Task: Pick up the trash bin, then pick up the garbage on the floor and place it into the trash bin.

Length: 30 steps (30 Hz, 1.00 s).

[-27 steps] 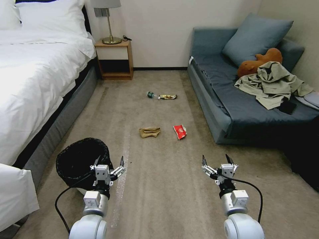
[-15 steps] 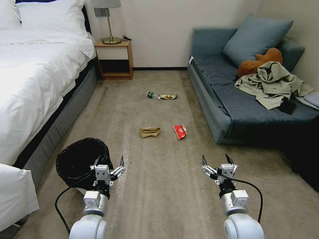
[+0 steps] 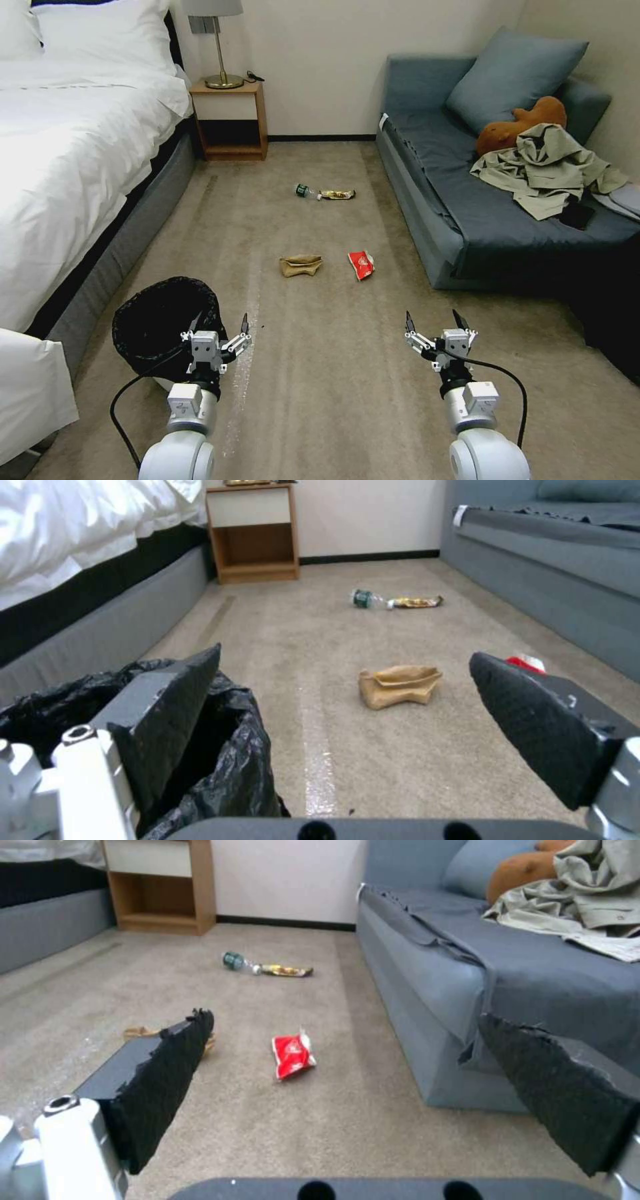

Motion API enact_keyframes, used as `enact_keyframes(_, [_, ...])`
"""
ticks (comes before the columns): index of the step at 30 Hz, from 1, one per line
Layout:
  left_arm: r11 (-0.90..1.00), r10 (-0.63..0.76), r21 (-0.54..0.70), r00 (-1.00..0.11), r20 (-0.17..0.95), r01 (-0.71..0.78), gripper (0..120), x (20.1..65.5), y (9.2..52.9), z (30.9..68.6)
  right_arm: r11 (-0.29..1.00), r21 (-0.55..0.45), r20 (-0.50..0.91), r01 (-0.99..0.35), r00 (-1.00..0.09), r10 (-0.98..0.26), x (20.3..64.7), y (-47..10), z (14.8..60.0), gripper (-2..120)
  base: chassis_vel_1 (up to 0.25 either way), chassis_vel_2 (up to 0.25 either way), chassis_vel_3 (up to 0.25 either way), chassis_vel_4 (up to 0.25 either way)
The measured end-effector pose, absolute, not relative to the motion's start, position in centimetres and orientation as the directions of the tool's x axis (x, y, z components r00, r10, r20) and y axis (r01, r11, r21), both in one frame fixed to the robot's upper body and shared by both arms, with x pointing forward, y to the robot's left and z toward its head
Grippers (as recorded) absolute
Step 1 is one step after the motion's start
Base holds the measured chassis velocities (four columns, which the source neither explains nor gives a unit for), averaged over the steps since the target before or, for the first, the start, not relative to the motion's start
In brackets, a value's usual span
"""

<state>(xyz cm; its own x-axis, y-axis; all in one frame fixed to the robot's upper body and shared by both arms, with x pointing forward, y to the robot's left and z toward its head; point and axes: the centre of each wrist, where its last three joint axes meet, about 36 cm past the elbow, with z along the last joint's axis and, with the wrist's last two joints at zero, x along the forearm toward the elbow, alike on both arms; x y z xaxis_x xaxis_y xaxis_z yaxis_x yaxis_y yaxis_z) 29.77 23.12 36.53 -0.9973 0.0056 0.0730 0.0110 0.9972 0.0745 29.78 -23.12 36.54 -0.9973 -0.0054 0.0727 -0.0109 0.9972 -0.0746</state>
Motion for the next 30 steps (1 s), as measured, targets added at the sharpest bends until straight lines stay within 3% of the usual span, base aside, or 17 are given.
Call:
enact_keyframes(7, [0.998, -0.005, 0.066, -0.998, 0.058, -0.001, 100, 29.8, 23.1, 36.9, 0.997, -0.074, 0.061, -0.009, -0.998, -0.005, 29.5, -23.3, 36.8, 100, 0.0, 0.0, 0.0, 0.0])
enact_keyframes(9, [0.998, -0.064, 0.008, -0.996, -0.062, -0.065, 100, 29.6, 22.9, 39.9, 0.997, -0.075, -0.047, 0.002, -0.999, -0.002, 27.5, -24.2, 38.8, 100, 0.0, 0.0, 0.0, 0.0])
enact_keyframes(11, [0.997, -0.08, -0.013, -0.992, -0.092, -0.079, 100, 29.5, 22.8, 40.7, 0.997, -0.078, -0.076, 0.004, -0.997, -0.002, 26.9, -24.5, 39.4, 100, 0.0, 0.0, 0.0, 0.0])
enact_keyframes(13, [0.985, -0.153, -0.111, -0.966, -0.21, -0.132, 100, 28.8, 22.4, 44.0, 0.994, -0.106, -0.198, 0.017, -0.98, -0.005, 24.5, -25.6, 42.0, 100, 0.0, 0.0, 0.0, 0.0])
enact_keyframes(15, [0.981, -0.17, -0.136, -0.96, -0.223, -0.142, 100, 28.8, 22.3, 44.5, 0.994, -0.105, -0.216, 0.011, -0.976, -0.012, 24.2, -25.8, 42.2, 100, 0.0, 0.0, 0.0, 0.0])
enact_keyframes(18, [0.958, -0.256, -0.181, -0.946, -0.198, -0.221, 100, 29.5, 23.2, 44.1, 0.995, -0.105, -0.224, -0.002, -0.974, -0.026, 24.1, -26.0, 42.2, 100, 0.0, 0.0, 0.0, 0.0])
enact_keyframes(26, [0.93, -0.323, -0.217, -0.942, -0.094, -0.298, 100, 30.4, 24.5, 43.2, 0.994, -0.105, -0.208, -0.033, -0.977, -0.055, 24.3, -26.2, 41.5, 100, 0.0, 0.0, 0.0, 0.0])
enact_keyframes(30, [0.911, -0.344, -0.238, -0.939, 0.015, -0.338, 100, 30.8, 25.6, 43.5, 0.993, -0.108, -0.209, -0.049, -0.975, -0.071, 24.6, -26.4, 41.4, 100, 0.0, 0.0, 0.0, 0.0])
